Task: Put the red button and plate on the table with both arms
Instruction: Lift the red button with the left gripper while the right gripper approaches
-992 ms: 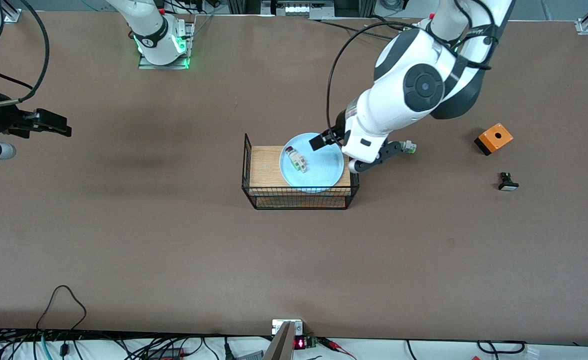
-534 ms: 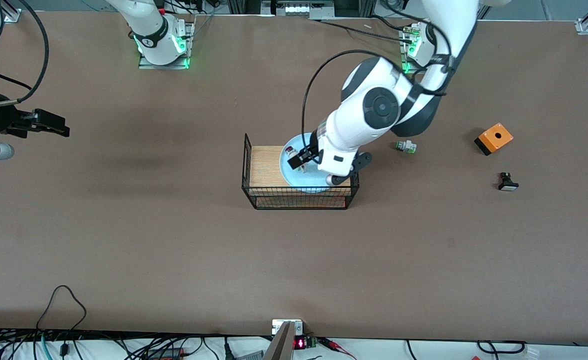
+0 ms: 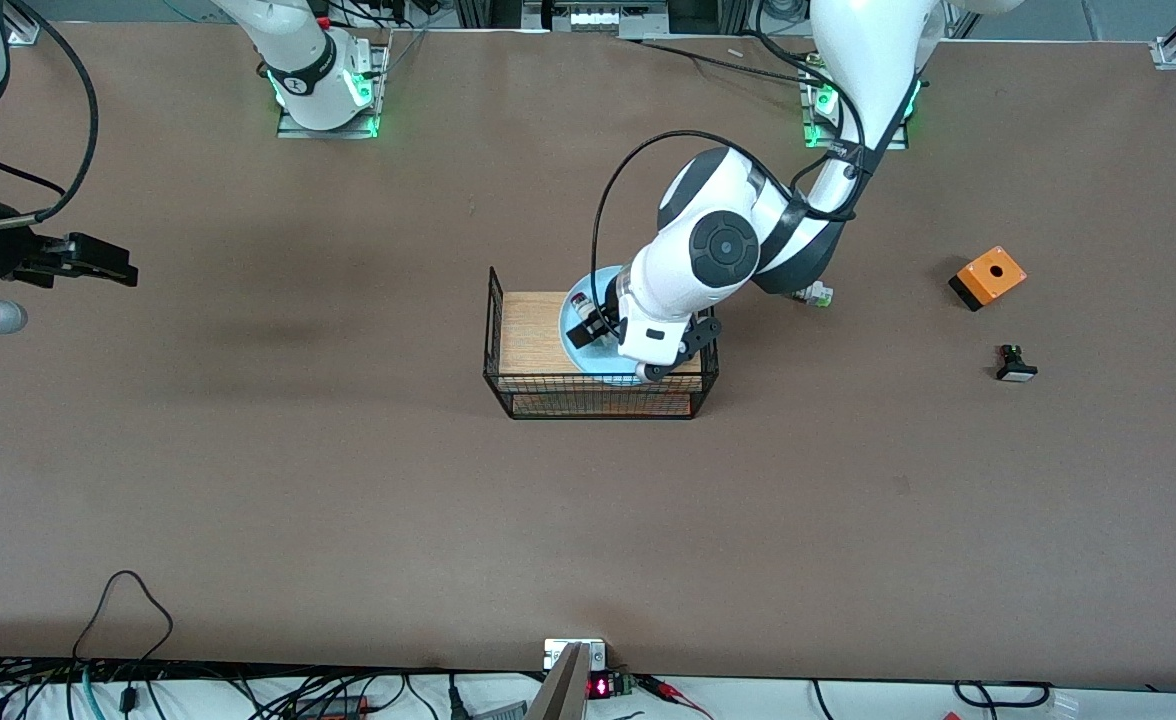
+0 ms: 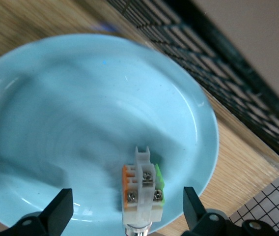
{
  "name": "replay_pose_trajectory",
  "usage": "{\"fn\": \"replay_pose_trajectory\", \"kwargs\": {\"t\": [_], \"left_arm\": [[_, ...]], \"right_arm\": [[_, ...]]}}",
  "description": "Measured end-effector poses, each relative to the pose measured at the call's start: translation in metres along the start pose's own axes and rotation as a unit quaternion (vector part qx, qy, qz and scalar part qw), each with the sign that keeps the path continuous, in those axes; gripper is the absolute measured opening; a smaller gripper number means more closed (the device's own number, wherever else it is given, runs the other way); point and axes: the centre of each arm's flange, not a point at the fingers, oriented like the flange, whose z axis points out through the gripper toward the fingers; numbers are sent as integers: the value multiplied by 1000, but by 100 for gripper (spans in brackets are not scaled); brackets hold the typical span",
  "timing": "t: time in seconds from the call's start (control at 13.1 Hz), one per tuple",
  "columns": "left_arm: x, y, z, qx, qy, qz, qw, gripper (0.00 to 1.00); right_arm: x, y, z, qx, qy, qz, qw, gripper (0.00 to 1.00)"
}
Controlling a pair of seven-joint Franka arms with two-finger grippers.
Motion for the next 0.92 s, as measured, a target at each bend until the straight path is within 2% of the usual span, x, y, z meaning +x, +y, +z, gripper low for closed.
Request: {"fn": "replay_pose_trajectory", "kwargs": {"t": [0.08, 0.38, 0.46, 0.69, 0.92], "left_arm": [[-3, 0, 5, 4, -1, 1, 1000, 86], [-8, -1, 11, 15, -6, 4, 1000, 38], [-8, 0, 11, 15, -6, 4, 1000, 34], [-7, 3, 1, 9, -3, 5, 1000, 34], [-24, 2, -46, 17, -9, 16, 1000, 34]], "right_arm": [[0, -2, -1, 0, 1, 12, 1000, 100], [0, -36, -3, -2, 2, 124, 992, 100], [-2, -54, -3, -4, 0, 140, 990, 100], [-8, -105, -4, -6, -2, 212, 977, 100], [-16, -148, -5, 7, -8, 306, 952, 100]]}}
